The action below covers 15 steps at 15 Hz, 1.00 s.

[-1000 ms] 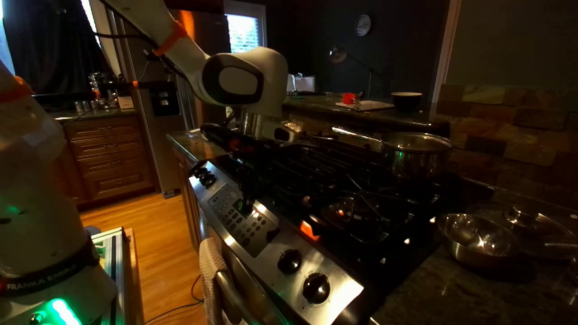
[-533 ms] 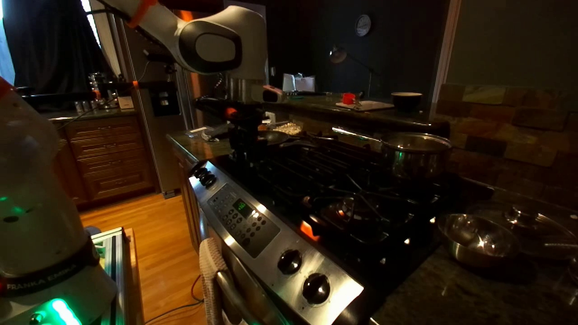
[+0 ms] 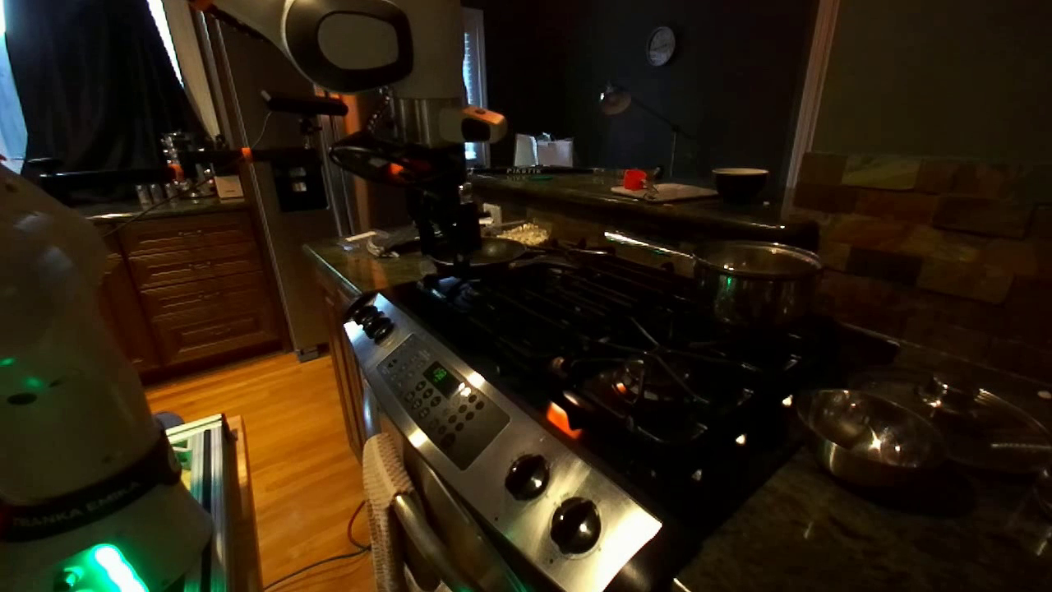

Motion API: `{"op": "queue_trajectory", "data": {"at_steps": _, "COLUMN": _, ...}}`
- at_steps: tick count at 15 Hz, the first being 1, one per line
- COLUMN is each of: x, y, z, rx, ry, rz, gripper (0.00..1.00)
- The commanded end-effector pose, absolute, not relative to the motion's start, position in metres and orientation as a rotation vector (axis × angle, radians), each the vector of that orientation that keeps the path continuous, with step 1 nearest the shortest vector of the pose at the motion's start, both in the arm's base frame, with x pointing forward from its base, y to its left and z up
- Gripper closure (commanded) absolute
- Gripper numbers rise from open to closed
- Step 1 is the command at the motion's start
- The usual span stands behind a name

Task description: Press three buttons on the stove.

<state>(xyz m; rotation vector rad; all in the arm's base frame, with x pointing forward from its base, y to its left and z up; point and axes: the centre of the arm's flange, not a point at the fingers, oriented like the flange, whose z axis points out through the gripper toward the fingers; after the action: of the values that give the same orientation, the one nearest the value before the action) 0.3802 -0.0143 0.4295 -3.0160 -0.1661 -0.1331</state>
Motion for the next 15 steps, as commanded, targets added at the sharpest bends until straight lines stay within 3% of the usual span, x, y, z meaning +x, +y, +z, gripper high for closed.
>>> {"op": "queue_trajectory", "data": {"at_steps": 1, "x": 0.3759, "y": -0.0161, "z": 0.4329, "rx": -3.013, "ry": -0.165, "rz": -0.121, "gripper": 0.00}}
{"op": "queue_trajectory", "data": {"at_steps": 15, "x": 0.3672, "y": -0.0199, "z": 0.4385, "rx": -3.004, "ry": -0.171, "rz": -0.118, "gripper": 0.00}}
